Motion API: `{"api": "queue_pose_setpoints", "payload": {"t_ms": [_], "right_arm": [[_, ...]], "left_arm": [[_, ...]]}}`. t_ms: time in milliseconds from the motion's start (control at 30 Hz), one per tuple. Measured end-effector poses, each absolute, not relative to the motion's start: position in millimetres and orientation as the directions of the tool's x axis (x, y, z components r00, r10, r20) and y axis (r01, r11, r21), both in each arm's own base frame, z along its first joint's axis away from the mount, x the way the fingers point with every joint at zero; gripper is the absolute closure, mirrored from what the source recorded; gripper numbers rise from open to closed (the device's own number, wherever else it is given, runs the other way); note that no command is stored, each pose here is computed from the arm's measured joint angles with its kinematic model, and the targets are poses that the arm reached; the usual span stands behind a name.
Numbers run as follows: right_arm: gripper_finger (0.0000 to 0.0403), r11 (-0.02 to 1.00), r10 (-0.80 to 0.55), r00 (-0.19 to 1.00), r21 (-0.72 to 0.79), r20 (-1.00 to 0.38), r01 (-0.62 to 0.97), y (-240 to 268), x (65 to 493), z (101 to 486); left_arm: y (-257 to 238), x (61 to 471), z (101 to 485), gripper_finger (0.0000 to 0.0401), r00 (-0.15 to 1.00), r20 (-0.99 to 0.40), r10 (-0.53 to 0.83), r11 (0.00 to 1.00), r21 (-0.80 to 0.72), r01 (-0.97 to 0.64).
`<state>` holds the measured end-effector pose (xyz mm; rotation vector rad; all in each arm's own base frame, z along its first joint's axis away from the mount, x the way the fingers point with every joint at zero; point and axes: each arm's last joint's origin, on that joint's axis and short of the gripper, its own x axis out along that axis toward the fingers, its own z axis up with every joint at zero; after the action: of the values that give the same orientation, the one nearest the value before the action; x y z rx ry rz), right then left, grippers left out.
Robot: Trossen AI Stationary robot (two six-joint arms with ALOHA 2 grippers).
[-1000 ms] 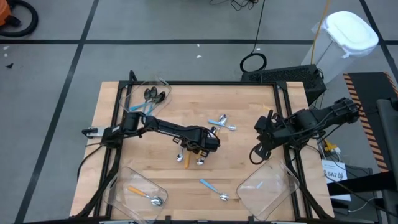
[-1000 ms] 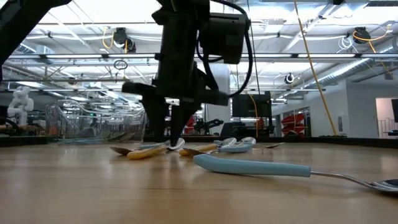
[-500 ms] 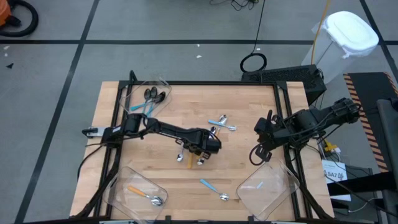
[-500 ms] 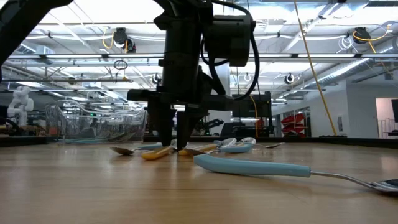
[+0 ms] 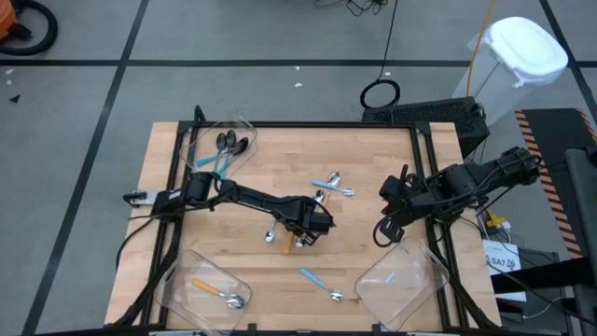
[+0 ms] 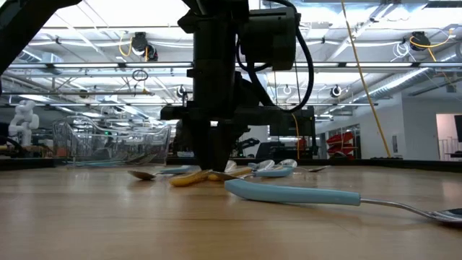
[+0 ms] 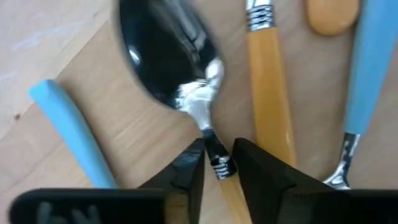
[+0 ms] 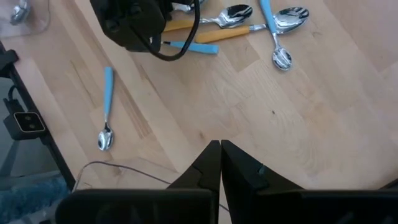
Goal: Sort silverware by color (type)
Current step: Put the yellow spoon into the bottom left transparent bin
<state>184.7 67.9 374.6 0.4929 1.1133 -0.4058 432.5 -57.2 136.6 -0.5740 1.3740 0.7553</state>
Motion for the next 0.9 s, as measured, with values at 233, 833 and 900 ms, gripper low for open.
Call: {"api": "queue_pose_setpoints", "payload": {"t_ms": [233,833,900], "right_arm": [[0.0394,0.821,-0.063,0.39,0.174,-0.919,0.543,69,184,375],[0.0394,0.838,-0.068,0.389,0.159,-0.919,0.522,69,184,375],[0.0394,0.843,-0.07,0.388,0.153,-0.919,0.516,69,184,374]], "left_arm": [[-57,433,137,0.0365,0.037,-0.988,0.149,0.67,0.073,-0.739],[-56,427,147,0.0388,0.026,-0.979,0.203,0.736,0.135,-0.663],[-56,426,151,0.0388,0.025,-0.979,0.202,0.752,0.138,-0.645]]}}
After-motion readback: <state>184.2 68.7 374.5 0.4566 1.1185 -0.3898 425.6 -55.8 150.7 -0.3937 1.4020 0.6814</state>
